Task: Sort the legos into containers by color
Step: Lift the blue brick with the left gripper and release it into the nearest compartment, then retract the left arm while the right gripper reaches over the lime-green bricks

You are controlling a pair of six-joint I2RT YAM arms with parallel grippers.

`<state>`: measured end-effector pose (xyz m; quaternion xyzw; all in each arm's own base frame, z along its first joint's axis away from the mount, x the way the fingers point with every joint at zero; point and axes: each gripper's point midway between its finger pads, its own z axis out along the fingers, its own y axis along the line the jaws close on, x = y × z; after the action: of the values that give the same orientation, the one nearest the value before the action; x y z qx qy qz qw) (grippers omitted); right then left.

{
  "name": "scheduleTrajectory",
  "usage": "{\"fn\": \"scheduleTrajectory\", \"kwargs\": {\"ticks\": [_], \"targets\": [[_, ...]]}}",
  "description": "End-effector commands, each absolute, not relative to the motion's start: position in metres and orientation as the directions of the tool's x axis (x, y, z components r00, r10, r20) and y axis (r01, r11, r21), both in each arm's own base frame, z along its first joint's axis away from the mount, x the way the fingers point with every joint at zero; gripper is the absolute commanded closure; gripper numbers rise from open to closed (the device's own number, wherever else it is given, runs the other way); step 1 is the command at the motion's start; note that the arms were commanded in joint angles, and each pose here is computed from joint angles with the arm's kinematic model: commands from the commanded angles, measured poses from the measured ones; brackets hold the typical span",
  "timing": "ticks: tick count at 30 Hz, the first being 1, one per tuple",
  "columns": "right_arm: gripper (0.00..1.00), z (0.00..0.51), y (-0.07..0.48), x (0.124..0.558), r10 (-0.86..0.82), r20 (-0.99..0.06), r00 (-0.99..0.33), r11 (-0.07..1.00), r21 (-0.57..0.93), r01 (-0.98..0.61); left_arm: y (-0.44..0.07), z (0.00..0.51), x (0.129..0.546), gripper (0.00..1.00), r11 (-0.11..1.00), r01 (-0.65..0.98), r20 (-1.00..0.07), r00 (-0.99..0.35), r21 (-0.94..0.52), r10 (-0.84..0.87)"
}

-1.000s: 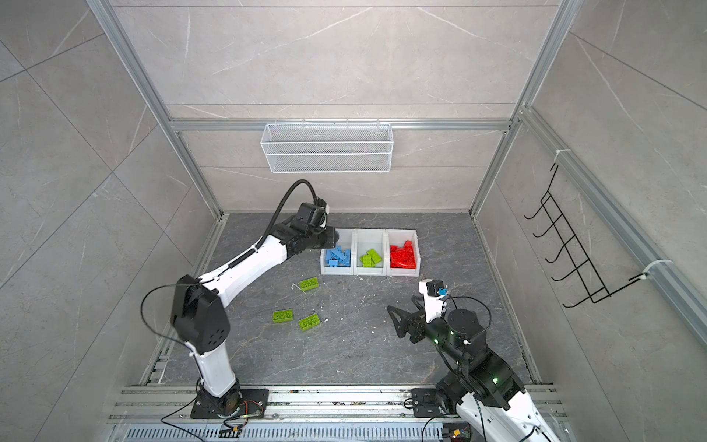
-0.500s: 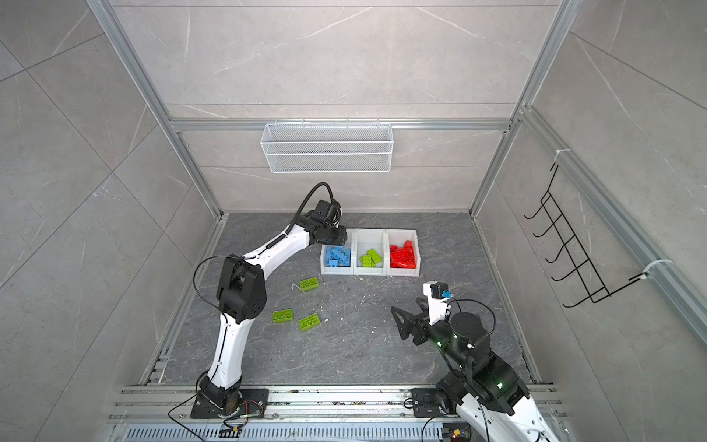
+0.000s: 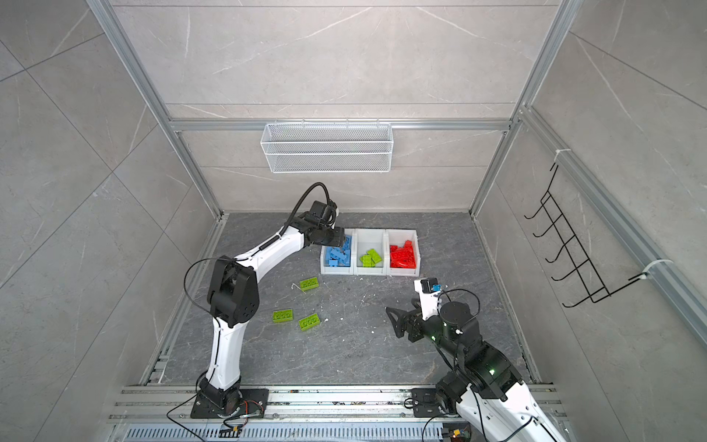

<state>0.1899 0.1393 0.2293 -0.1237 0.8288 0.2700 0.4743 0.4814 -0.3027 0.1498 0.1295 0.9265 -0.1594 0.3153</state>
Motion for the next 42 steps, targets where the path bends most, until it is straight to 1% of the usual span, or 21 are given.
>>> {"fn": "scheduleTrajectory", "kwargs": {"ticks": [1,3,5,8,11,12,14,17,18,20,23,24,28,30,35,40,42], "targets": [[0.10,0.232,0.146,0.190,0.039,-0.840,-0.541,0.809,0.344,-0.476,-0.283,0.245,0.467,0.41,0.913,0.357,-0.778,-0.623,-0.198,0.075],[0.12,0.226,0.148,0.195,0.019,-0.823,-0.568,0.823,0.336,-0.459,-0.259,0.263,0.444,0.40,0.926,0.337,-0.808,-0.585,-0.170,0.064],[0.12,0.224,0.150,0.200,-0.008,-0.804,-0.595,0.836,0.321,-0.445,-0.230,0.269,0.420,0.40,0.946,0.293,-0.828,-0.558,-0.137,0.053],[0.12,0.218,0.163,0.206,-0.053,-0.778,-0.627,0.830,0.315,-0.460,-0.179,0.257,0.378,0.38,0.975,0.192,-0.835,-0.550,-0.111,0.013],[0.11,0.209,0.185,0.212,-0.144,-0.749,-0.647,0.828,0.267,-0.493,-0.130,0.233,0.336,0.28,0.984,0.082,-0.833,-0.545,-0.160,-0.090],[0.11,0.204,0.197,0.214,-0.183,-0.739,-0.649,0.823,0.247,-0.512,-0.118,0.224,0.321,0.26,0.983,0.061,-0.835,-0.539,-0.176,-0.116],[0.10,0.199,0.224,0.215,-0.253,-0.721,-0.646,0.803,0.216,-0.555,-0.098,0.209,0.298,0.21,0.985,0.023,-0.839,-0.527,-0.171,-0.134],[0.09,0.186,0.266,0.215,-0.315,-0.678,-0.663,0.777,0.216,-0.591,-0.071,0.187,0.274,0.10,0.986,-0.046,-0.855,-0.492,-0.162,-0.164],[0.09,0.179,0.280,0.214,-0.332,-0.658,-0.676,0.769,0.225,-0.598,-0.064,0.182,0.269,0.09,0.986,-0.066,-0.860,-0.482,-0.156,-0.168],[0.09,0.163,0.302,0.213,-0.369,-0.621,-0.692,0.762,0.224,-0.608,-0.052,0.176,0.260,0.07,0.985,-0.100,-0.869,-0.466,-0.138,-0.169],[0.08,0.136,0.331,0.212,-0.430,-0.564,-0.705,0.762,0.193,-0.619,-0.032,0.171,0.250,0.01,0.980,-0.165,-0.888,-0.427,-0.110,-0.172],[0.08,0.130,0.339,0.213,-0.441,-0.553,-0.707,0.761,0.187,-0.621,-0.029,0.170,0.248,0.01,0.978,-0.177,-0.892,-0.415,-0.115,-0.180],[0.07,0.111,0.371,0.214,-0.488,-0.522,-0.699,0.746,0.166,-0.645,-0.029,0.162,0.244,0.01,0.980,-0.149,-0.910,-0.373,-0.135,-0.182],[0.06,0.102,0.381,0.219,-0.494,-0.508,-0.706,0.752,0.157,-0.640,-0.029,0.153,0.243,0.01,0.973,-0.152,-0.905,-0.366,-0.173,-0.218],[0.06,0.082,0.407,0.226,-0.505,-0.474,-0.721,0.754,0.166,-0.636,-0.041,0.139,0.242,0.01,0.968,-0.102,-0.888,-0.386,-0.229,-0.251],[0.06,0.066,0.421,0.231,-0.499,-0.438,-0.748,0.776,0.157,-0.610,-0.038,0.162,0.244,0.01,0.984,-0.084,-0.913,-0.368,-0.154,-0.174],[0.05,0.059,0.421,0.232,-0.495,-0.424,-0.758,0.789,0.146,-0.597,-0.031,0.164,0.247,0.01,0.988,-0.117,-0.913,-0.383,-0.102,-0.139]]}}
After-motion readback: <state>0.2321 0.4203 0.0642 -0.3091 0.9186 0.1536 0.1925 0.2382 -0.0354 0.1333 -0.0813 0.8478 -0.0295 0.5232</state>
